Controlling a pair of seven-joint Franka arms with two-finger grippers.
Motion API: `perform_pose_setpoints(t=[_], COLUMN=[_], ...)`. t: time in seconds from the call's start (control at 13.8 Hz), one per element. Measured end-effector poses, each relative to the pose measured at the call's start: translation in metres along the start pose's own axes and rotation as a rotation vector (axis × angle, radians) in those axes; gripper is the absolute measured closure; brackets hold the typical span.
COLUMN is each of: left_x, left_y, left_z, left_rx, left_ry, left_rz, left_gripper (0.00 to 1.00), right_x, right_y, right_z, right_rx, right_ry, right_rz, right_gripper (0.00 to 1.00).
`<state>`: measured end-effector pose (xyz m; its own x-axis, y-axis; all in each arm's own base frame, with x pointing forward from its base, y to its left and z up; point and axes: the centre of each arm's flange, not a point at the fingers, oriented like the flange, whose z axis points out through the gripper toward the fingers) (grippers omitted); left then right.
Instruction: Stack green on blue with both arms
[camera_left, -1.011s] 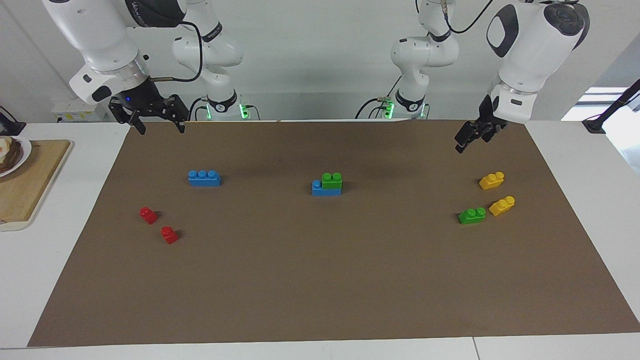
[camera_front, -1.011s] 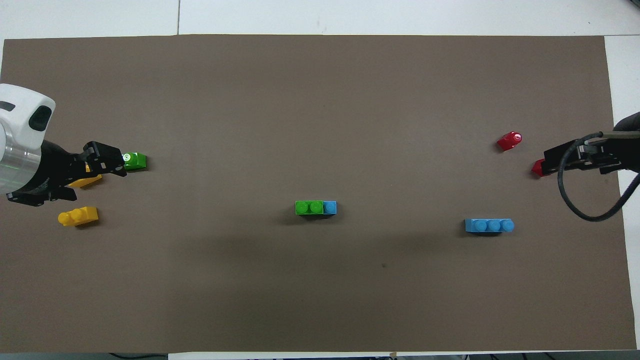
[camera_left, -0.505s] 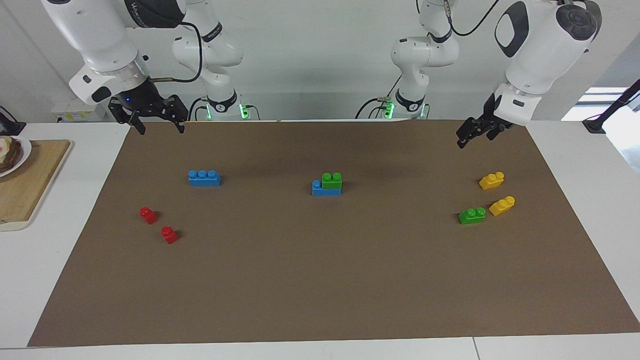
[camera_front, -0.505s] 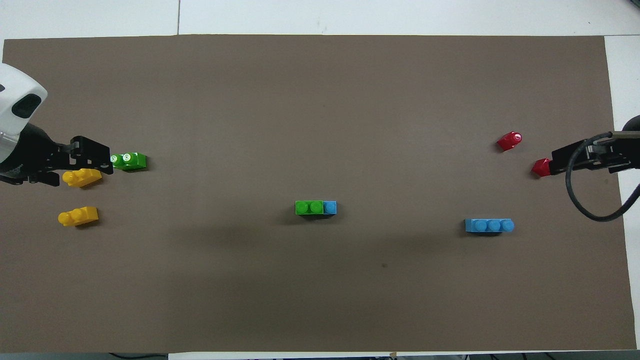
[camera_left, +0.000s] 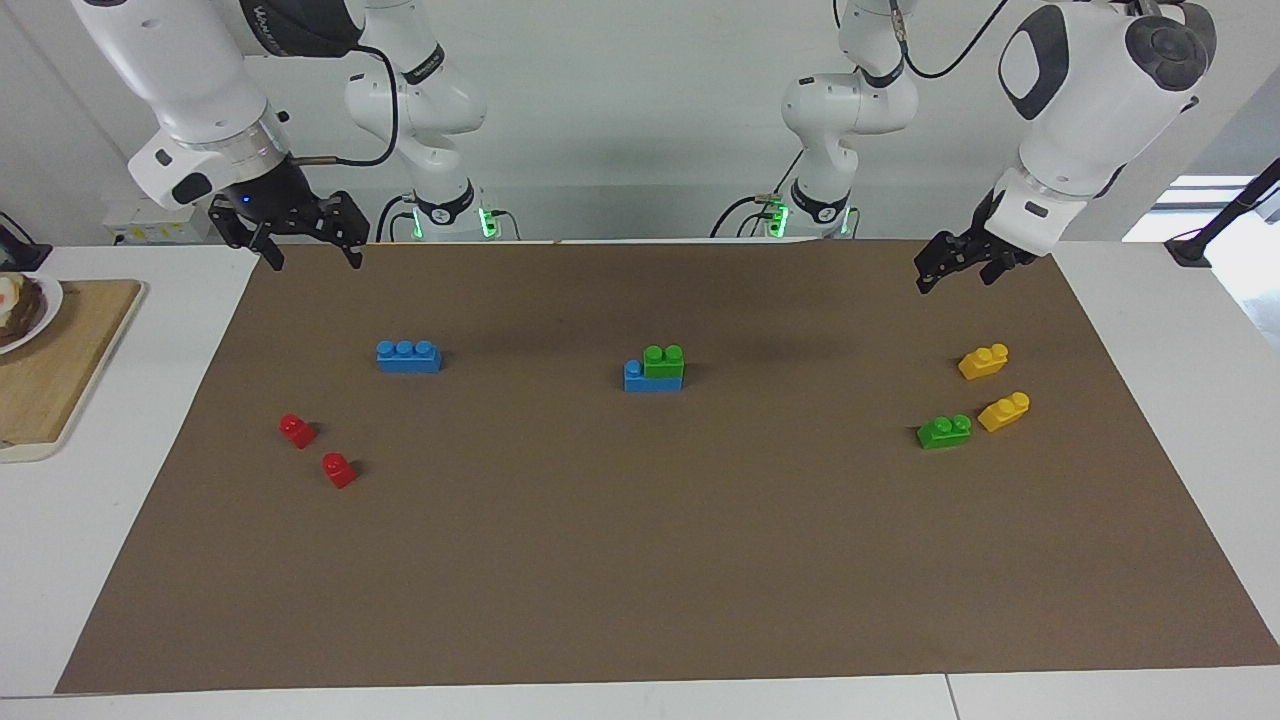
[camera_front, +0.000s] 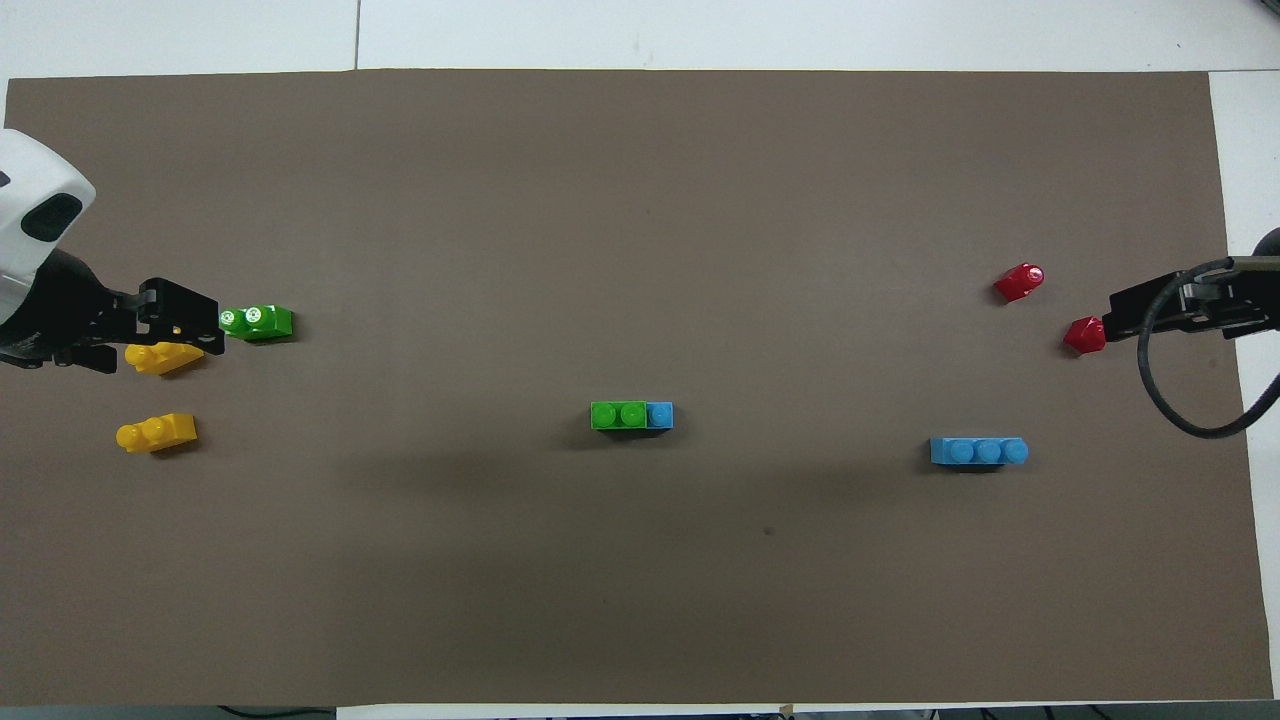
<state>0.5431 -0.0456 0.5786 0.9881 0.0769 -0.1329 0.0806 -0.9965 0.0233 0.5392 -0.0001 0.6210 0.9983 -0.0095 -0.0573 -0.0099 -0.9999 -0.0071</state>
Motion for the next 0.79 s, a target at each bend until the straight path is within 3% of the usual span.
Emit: perform_pose_setpoints(t=[0.79], left_x=[0.000], left_y=[0.000], left_z=[-0.013], left_rx=[0.000], left_ry=[-0.004], left_rz=[0.009], left_gripper=[0.00], right_x=[0.002], right_y=[0.005], right_z=[-0.002], right_rx=[-0.034], right_ry=[0.018], right_rz=[0.004], right_gripper=[0.00])
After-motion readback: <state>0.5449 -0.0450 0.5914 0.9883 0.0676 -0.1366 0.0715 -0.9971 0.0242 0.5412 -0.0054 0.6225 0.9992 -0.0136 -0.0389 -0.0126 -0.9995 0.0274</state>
